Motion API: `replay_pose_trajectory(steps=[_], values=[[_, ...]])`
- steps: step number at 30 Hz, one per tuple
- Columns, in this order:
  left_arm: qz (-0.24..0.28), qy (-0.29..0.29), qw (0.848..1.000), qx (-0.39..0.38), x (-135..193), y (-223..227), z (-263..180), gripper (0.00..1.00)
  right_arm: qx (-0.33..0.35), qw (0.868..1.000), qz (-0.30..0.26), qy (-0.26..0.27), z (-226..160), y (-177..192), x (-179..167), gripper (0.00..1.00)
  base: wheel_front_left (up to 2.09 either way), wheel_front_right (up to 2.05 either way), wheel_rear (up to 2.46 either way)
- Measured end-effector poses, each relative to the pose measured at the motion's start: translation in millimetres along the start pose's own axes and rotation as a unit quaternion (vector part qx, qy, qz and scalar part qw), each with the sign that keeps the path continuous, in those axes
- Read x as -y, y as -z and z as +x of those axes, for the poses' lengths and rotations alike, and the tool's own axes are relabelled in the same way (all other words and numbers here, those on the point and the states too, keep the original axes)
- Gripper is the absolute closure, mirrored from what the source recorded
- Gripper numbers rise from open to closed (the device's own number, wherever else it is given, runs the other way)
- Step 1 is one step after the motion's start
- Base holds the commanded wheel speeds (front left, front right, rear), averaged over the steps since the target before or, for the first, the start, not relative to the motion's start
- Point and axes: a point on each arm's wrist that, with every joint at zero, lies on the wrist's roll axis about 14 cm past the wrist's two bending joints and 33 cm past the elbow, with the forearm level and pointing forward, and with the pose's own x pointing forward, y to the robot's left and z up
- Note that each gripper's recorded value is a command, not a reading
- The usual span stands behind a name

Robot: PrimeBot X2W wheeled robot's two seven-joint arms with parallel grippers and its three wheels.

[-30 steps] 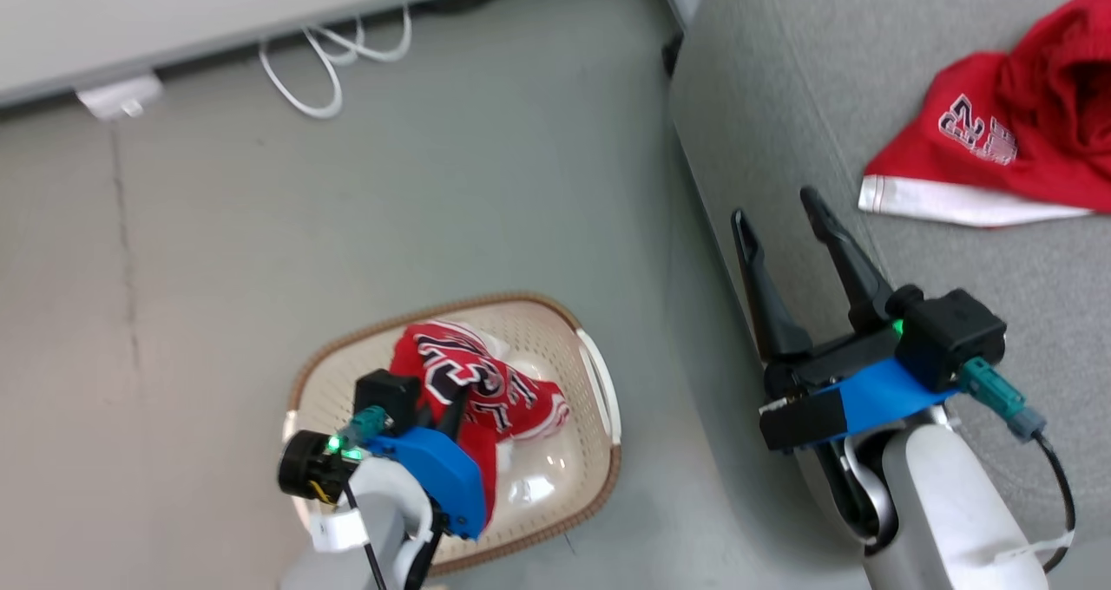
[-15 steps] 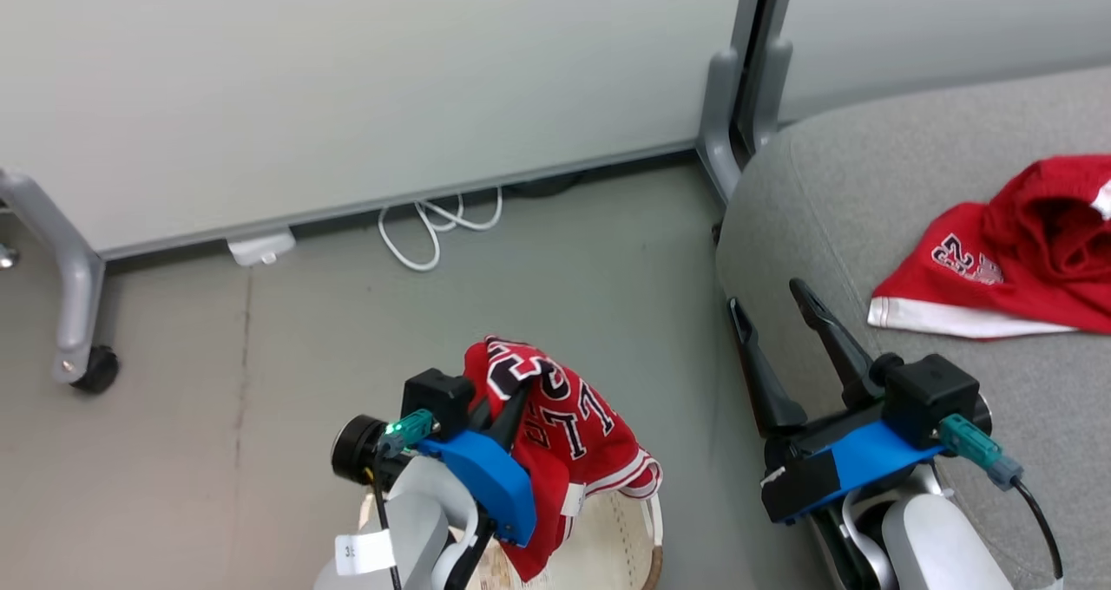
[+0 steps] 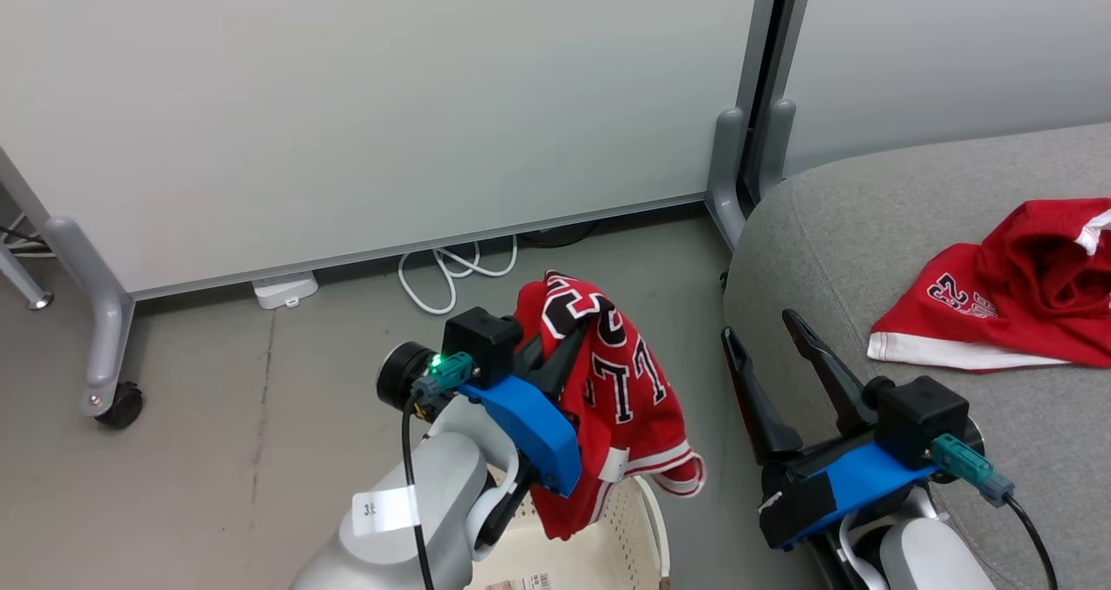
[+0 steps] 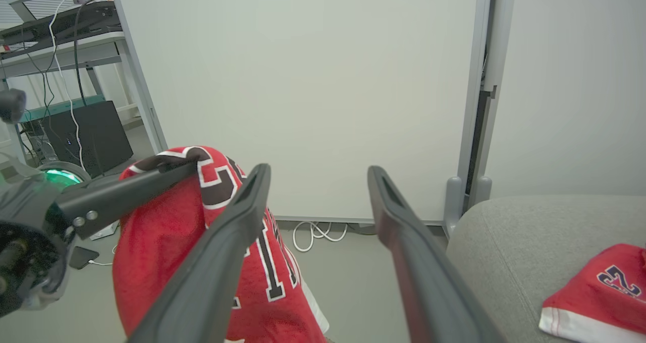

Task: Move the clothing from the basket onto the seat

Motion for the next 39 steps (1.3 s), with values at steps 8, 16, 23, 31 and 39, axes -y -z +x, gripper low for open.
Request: replay_pose_trajectory(steps=[8,16,23,31,39], values=[[0.024,0.025,0.999,0.012,12.6,-18.9,8.3,1.0,-0.002,1.0,0.0,-0.002,-3.3,0.0,-2.3,0.0,0.0,0.0,0.0],[0.036,0.035,0.999,0.016,19.7,-27.8,13.9,1.0,-0.001,1.0,0.005,-0.004,-4.1,-0.5,-4.2,0.0,0.0,0.0,0.0],[0.037,0.039,0.998,0.011,22.2,-25.6,16.1,1.0,-0.009,1.0,0.006,-0.001,-5.2,4.7,-2.3,0.0,0.0,0.0,0.0],[0.035,0.04,0.999,0.01,21.6,-25.6,18.0,1.0,-0.055,0.998,-0.008,-0.018,-4.0,30.5,-12.4,0.0,0.0,0.0,0.0],[0.036,0.044,0.998,0.007,22.5,-23.5,18.6,1.0,-0.095,0.994,-0.029,-0.051,10.1,53.8,-25.4,0.0,0.0,0.0,0.0]])
